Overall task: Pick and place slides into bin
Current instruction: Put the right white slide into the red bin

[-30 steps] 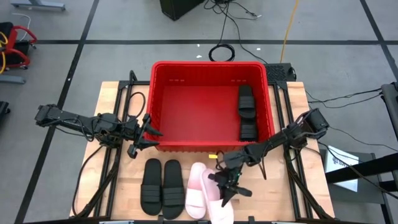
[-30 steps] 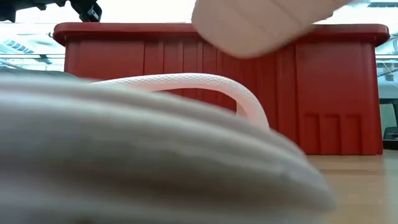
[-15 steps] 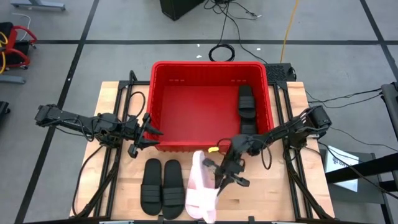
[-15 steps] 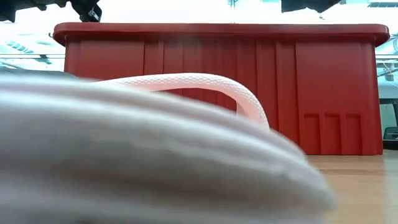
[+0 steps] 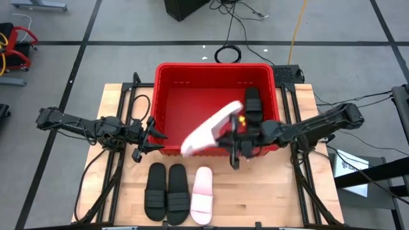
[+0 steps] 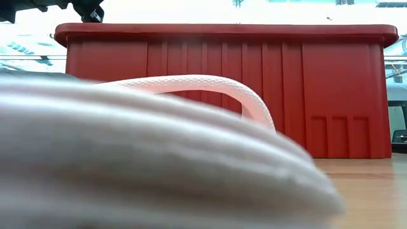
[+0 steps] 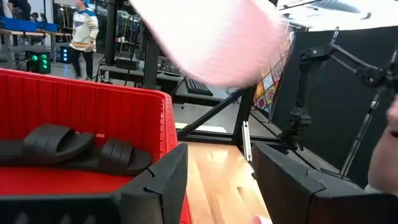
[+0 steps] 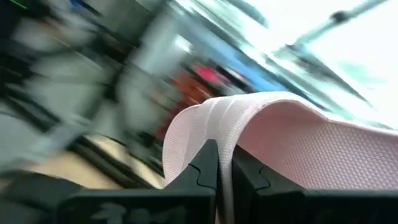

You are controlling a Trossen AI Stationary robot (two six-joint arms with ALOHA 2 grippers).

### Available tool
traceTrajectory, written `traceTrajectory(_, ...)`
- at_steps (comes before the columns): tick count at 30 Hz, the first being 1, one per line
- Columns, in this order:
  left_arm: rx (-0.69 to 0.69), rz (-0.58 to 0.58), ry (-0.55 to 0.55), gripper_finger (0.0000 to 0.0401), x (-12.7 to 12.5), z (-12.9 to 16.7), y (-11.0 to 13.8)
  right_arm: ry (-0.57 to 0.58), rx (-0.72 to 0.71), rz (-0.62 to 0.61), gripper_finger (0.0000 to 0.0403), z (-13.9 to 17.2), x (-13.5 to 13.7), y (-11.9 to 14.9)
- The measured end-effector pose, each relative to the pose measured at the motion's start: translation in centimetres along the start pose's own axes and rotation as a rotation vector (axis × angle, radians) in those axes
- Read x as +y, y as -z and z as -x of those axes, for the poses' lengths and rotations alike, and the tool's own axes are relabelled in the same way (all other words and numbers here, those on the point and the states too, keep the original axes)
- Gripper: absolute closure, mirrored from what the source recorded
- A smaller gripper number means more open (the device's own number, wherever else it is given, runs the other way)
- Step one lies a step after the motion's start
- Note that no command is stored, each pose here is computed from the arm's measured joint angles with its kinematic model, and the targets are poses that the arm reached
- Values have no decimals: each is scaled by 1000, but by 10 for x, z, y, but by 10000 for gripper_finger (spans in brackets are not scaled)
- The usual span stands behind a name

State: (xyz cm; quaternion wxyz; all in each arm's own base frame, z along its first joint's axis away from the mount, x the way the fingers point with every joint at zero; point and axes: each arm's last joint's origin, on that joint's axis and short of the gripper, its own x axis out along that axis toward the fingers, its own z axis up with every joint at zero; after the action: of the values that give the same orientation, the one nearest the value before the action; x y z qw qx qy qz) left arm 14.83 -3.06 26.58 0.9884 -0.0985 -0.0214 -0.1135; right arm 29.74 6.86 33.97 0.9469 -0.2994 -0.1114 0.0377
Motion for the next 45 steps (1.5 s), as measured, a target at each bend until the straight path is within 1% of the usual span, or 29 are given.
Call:
traceTrajectory(3,-10,-18,-20,217,1,0,-1,216,134,46,399,9,-15,-5)
traceTrajectory(7,-54,-67,-106,217,3,0,-4,510,320,91,399,22,-37,-8)
traceTrajectory(11,-66,-101,-181,217,5,1,-5,783,561,140,399,34,-59,-1)
traceTrajectory(13,-93,-127,-223,217,6,1,-8,898,684,165,399,38,-69,6)
traceTrajectory(15,-131,-148,-254,217,8,2,-12,978,786,194,399,42,-78,13)
traceTrajectory(16,-152,-161,-264,217,9,2,-14,998,826,212,399,43,-82,17)
traceTrajectory(21,-241,-208,-306,217,14,4,-24,1043,956,276,399,47,-108,24)
traceTrajectory(23,-265,-223,-328,217,17,5,-26,1027,967,288,399,47,-120,23)
traceTrajectory(25,-285,-233,-350,217,19,6,-29,988,947,274,399,47,-133,22)
traceTrajectory(27,-306,-238,-374,217,23,8,-31,915,930,222,399,48,-146,20)
traceTrajectory(29,-321,-241,-397,217,26,9,-33,793,903,103,399,53,-161,21)
traceTrajectory(30,-326,-242,-408,217,27,9,-34,711,884,21,399,56,-168,23)
traceTrajectory(32,-323,-242,-426,217,30,10,-34,587,865,-132,399,64,-184,30)
traceTrajectory(37,-300,-252,-465,217,36,11,-33,358,857,-404,399,86,-214,52)
traceTrajectory(41,-292,-264,-476,217,40,12,-33,189,833,-608,399,97,-223,79)
traceTrajectory(45,-292,-286,-519,217,46,14,-34,-23,818,-784,399,96,-219,107)
